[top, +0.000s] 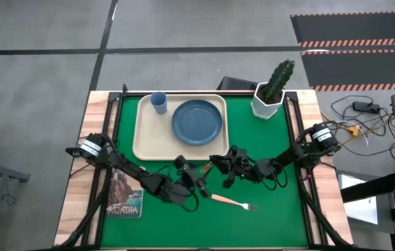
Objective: Pick and place plate/cup/fork/spoon on tray
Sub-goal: Put the orange spoon on the white tray to the left of the dark blue plate
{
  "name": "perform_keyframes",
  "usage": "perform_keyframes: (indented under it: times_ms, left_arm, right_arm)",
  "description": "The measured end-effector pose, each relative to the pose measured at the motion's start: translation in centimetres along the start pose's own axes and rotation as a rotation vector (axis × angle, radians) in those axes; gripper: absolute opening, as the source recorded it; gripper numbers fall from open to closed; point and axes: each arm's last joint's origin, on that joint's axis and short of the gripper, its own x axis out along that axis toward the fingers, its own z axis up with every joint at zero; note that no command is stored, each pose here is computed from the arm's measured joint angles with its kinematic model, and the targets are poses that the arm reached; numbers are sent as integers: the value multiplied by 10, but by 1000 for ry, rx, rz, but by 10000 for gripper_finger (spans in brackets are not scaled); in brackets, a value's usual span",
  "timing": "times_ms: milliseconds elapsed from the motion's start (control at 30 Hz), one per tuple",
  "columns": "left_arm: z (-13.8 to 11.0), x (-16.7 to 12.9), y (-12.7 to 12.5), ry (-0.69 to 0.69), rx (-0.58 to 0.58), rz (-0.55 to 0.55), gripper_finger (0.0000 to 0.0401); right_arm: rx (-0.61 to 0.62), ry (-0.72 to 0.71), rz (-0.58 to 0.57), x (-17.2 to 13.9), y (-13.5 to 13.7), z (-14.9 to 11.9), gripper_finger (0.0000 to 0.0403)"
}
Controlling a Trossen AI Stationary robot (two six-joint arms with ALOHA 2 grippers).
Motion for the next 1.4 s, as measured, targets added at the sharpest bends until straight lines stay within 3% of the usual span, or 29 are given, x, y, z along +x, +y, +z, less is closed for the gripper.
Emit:
perform_keyframes:
  times_ms: [333,900,1067,1400]
  left_arm:
    - [0,2,1,1,-41,-9,16]
    - [6,2,1,-23,-90,-18,0]
    - [8,5,0,-19,-102,-116,34]
    - [9,22,10,-22,-113,-35,170]
  right_arm:
    - [-1,0,-1,0,0,0,9]
    - [-60,18,-4,0,-1,-2,10]
    - [-66,19,-3,0,0,-2,8]
    - [-74,-7,-58,1,0,-1,8]
